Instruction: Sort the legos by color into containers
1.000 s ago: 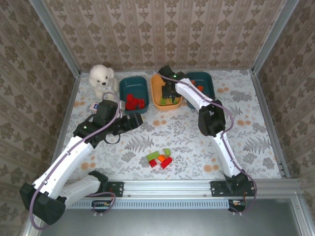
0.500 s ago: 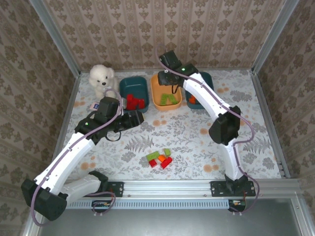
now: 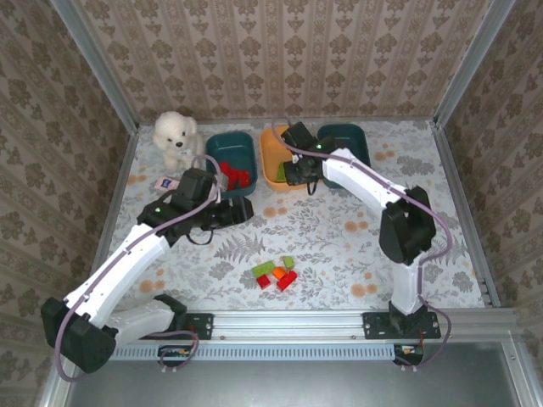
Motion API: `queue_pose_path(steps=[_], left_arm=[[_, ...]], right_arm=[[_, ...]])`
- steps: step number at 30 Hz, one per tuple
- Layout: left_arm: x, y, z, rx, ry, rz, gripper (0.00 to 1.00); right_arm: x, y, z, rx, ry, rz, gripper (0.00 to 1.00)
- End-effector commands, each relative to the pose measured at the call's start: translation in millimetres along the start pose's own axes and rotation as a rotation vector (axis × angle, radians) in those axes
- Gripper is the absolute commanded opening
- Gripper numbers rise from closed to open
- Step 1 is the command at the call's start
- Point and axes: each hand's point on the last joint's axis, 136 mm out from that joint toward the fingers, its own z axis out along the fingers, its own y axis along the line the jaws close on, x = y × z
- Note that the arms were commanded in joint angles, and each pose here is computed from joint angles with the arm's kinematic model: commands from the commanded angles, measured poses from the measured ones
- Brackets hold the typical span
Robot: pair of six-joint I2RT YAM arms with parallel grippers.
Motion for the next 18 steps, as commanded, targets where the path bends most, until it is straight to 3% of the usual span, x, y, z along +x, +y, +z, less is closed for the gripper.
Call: queue_pose_path(steps=[1, 9, 18], left_arm=[[32, -2, 9, -0.021, 0.143, 0.139, 0.75], [85, -24, 68, -0.107, 0.372, 0.272, 0.71], [106, -45, 125, -0.271, 0.487, 0.028, 0.65]], right_arm=[[-9, 23, -76, -0.168, -0.185, 0.003, 0.34], [75, 17, -177, -0.435, -0.327, 0.060, 0.47], [158, 29, -218, -0.719, -0.246, 0.046, 0.54]])
